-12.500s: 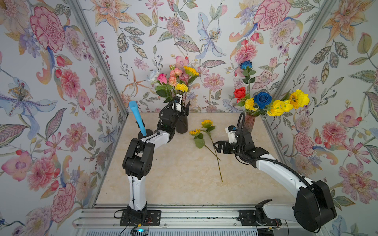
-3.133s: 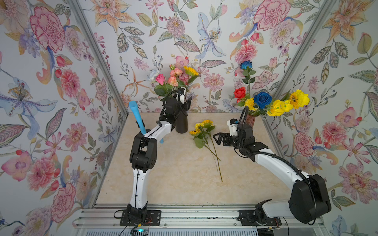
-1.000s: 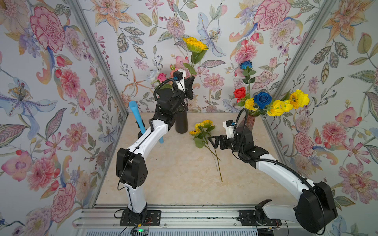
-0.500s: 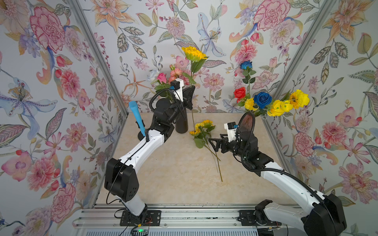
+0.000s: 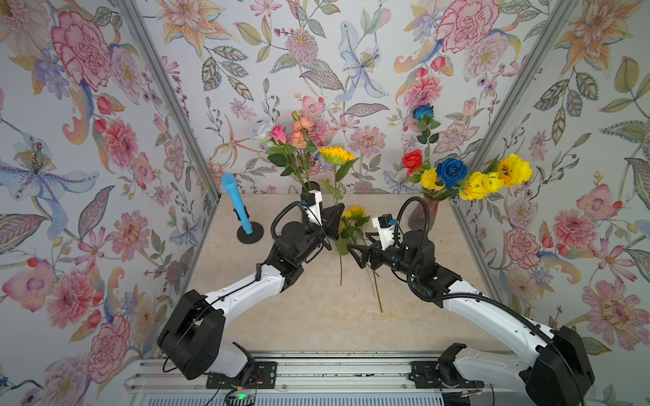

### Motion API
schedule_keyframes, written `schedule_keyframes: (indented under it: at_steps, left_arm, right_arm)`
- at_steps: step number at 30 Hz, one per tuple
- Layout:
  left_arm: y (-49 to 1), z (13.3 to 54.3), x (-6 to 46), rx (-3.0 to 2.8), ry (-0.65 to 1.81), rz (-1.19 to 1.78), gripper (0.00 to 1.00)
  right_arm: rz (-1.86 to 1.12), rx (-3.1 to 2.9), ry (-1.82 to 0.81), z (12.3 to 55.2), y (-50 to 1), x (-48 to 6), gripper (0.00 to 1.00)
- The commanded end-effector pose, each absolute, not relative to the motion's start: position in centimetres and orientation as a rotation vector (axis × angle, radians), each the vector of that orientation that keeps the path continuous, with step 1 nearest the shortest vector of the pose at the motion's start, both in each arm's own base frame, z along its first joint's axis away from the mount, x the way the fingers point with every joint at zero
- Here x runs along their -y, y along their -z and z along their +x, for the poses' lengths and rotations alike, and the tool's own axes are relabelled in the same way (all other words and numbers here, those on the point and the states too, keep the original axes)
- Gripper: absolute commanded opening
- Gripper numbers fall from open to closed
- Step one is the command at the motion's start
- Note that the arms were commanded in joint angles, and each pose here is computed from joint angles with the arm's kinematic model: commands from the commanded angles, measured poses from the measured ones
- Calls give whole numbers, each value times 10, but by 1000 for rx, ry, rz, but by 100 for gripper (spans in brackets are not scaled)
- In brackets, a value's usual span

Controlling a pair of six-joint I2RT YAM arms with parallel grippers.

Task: Pick out yellow flowers from the vase
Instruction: Place the flower at the center of the board.

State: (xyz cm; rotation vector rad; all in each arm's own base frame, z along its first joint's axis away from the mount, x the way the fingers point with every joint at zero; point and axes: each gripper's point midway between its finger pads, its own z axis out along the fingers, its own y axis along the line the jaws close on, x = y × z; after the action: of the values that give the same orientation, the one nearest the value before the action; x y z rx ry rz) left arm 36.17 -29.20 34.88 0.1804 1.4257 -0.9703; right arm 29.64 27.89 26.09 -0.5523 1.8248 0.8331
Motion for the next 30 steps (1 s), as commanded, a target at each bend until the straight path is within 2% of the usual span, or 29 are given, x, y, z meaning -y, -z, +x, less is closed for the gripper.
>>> schedule_keyframes:
  at_steps: [1,9,30]
  left_arm:
    - [-362,355,275,-1356,1015,44,0]
    - [-345,349,275,-1373,1079,-41,0]
    - [-302,340,276,-1433,1134,-130,0]
  right_arm:
    - [-598,-1782,-866,291,-264,-293,93]
    - [-627,-1792,-881,289,-257,-306,83]
    - [-685,-1864,-910,291,-227,-332,35]
